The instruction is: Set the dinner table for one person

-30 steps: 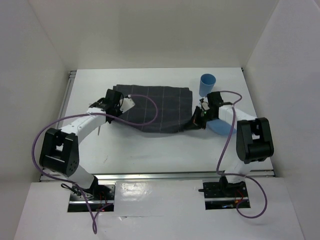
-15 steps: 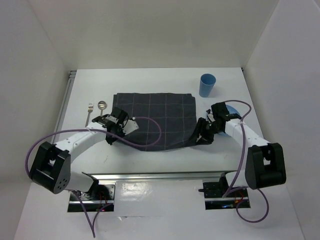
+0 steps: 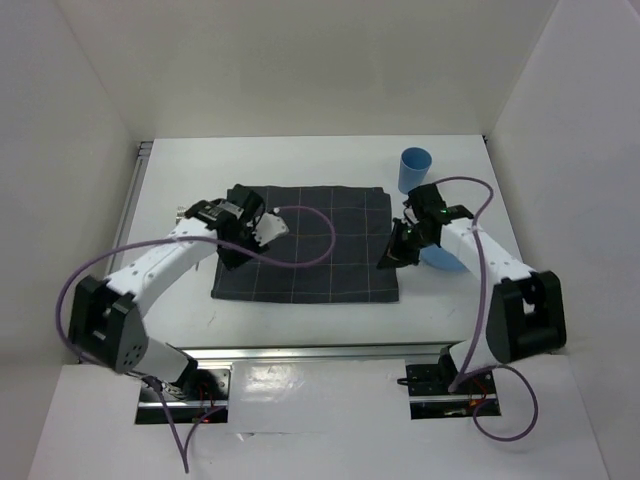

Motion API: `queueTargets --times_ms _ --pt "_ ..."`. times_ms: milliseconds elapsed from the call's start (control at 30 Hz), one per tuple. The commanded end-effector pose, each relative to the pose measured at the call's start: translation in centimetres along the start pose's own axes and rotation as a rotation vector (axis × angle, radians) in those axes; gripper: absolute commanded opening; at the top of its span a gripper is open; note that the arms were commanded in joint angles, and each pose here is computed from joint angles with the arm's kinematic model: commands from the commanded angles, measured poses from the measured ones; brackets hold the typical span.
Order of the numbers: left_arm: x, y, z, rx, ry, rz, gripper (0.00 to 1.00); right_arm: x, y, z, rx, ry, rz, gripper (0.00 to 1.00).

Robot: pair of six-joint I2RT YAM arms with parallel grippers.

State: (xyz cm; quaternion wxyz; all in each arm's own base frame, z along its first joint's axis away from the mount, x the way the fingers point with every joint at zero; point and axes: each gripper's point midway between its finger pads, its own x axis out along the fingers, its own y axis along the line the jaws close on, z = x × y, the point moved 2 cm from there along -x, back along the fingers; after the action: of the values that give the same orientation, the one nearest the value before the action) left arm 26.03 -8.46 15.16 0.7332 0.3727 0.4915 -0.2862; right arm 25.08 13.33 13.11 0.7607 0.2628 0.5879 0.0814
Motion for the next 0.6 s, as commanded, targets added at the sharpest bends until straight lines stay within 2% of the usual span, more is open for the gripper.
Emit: queueTargets --times_ms 0,67,267,367,567 --pt "5.2 0.4 -1.2 -0.076 0.168 0.034 0.51 4.0 0.1 0.6 -0.002 0.036 0.028 0.0" --pt "7.9 1.1 -1.3 -0.093 0.193 0.078 0.51 6.3 -1.0 0.8 0.022 0.045 0.0 0.0" --pt "10.2 0.9 -1.3 -0.14 0.193 0.096 0.52 8.9 -3.9 0.8 0.044 0.027 -0.132 0.0" --pt "10.9 -1.0 -1.9 -0.138 0.2 0.001 0.52 9.4 -6.0 -0.1 0.07 0.029 -0.228 0.0" --pt "11.5 -4.6 -4.1 -0.093 0.235 -0.123 0.52 7.9 -8.9 -1.0 0.189 -0.023 -0.243 0.0"
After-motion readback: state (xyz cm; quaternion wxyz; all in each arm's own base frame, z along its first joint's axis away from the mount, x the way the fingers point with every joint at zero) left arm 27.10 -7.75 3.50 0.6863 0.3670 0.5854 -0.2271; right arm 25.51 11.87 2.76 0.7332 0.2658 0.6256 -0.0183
